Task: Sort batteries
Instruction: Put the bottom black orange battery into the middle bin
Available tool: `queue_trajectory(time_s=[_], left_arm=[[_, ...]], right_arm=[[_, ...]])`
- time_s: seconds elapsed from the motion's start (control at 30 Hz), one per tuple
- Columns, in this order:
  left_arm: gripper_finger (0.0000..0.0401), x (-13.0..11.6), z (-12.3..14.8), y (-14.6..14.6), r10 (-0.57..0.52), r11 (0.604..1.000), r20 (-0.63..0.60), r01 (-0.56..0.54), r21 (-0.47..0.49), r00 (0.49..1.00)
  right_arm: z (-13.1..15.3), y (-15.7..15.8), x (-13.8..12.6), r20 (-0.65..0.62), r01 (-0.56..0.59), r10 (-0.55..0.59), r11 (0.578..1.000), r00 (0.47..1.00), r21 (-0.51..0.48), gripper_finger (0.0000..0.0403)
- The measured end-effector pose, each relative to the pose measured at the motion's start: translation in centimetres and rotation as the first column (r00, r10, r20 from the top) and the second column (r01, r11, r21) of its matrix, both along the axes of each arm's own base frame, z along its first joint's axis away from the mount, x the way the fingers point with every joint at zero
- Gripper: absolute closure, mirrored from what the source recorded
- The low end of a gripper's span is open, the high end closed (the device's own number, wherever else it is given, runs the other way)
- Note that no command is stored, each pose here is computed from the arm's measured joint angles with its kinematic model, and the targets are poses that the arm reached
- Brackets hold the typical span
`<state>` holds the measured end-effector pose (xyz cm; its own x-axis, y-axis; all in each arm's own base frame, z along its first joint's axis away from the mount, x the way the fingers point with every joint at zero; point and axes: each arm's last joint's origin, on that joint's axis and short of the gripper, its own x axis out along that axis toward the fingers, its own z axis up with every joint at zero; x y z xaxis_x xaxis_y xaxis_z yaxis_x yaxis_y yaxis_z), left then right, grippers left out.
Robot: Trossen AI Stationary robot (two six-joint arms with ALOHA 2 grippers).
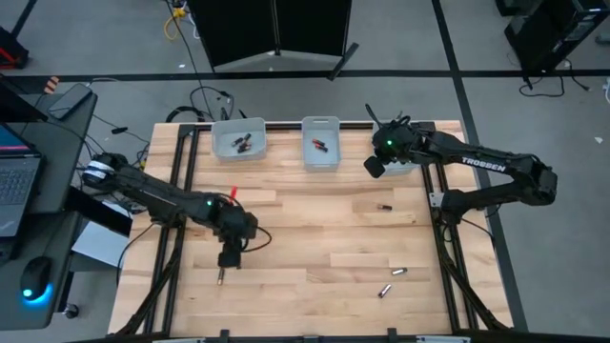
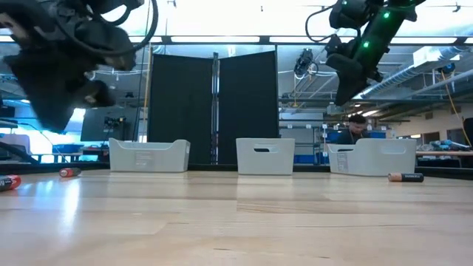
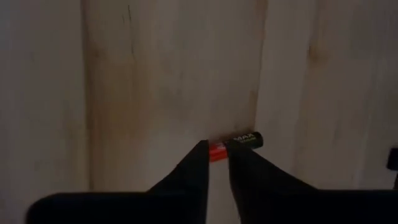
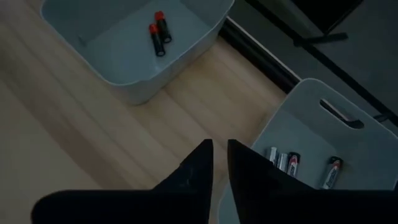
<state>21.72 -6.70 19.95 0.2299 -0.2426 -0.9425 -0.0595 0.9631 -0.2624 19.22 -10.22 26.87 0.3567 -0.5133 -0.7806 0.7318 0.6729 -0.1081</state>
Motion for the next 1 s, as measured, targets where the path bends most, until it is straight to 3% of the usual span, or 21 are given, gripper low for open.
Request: queue_trajectory(time_s=[0.17, 0.3, 0.37, 0.47, 0.57, 0.7, 0.8, 1.0], left_arm=[[0.0270, 0.2, -1.2, -1.0, 0.019, 1.000, -0.063, -0.018, 0.005, 0.998], [0.0228, 0.0, -1.4, -2.0, -0.155, 0.986, -0.036, 0.157, 0.057, 0.987], [0.0216, -0.2, -1.4, -2.7, -0.283, 0.953, -0.011, 0.283, 0.105, 0.959], [0.0209, -0.5, -1.4, -3.5, -0.477, 0.865, 0.022, 0.465, 0.187, 0.879], [0.0208, -0.4, -1.3, -4.0, -0.595, 0.779, 0.051, 0.561, 0.279, 0.802], [0.0208, -0.3, -1.3, -4.2, -0.660, 0.720, 0.054, 0.611, 0.328, 0.749], [0.0208, -0.4, -1.5, -4.2, -0.679, 0.701, 0.039, 0.632, 0.330, 0.733], [0.0208, -0.2, -2.8, -4.8, -0.765, 0.606, -0.021, 0.730, 0.316, 0.644]], right_arm=[[0.0, 0.1, 0.0, -0.001, -0.004, 0.004, 1.000, 1.000, 0.000, 0.0345], [0.0, 0.1, 0.0, -0.007, -0.015, 0.014, 1.000, 1.000, -0.005, 0.0350], [0.0, 0.1, 0.0, -0.008, -0.015, 0.015, 1.000, 1.000, -0.006, 0.0352], [0.0, 0.1, 0.0, -0.010, -0.017, 0.017, 1.000, 1.000, -0.007, 0.0353], [0.0, 0.1, 0.0, -0.013, -0.023, 0.023, 1.000, 1.000, -0.009, 0.0351], [0.0, 0.1, 0.0, -0.015, -0.026, 0.026, 1.000, 1.000, -0.010, 0.0353], [0.0, 0.1, 0.0, -0.017, -0.028, 0.028, 1.000, 0.999, -0.011, 0.0356], [0.0, 0.0, 0.0, -0.019, -0.031, 0.031, 0.999, 0.999, -0.012, 0.0359]])
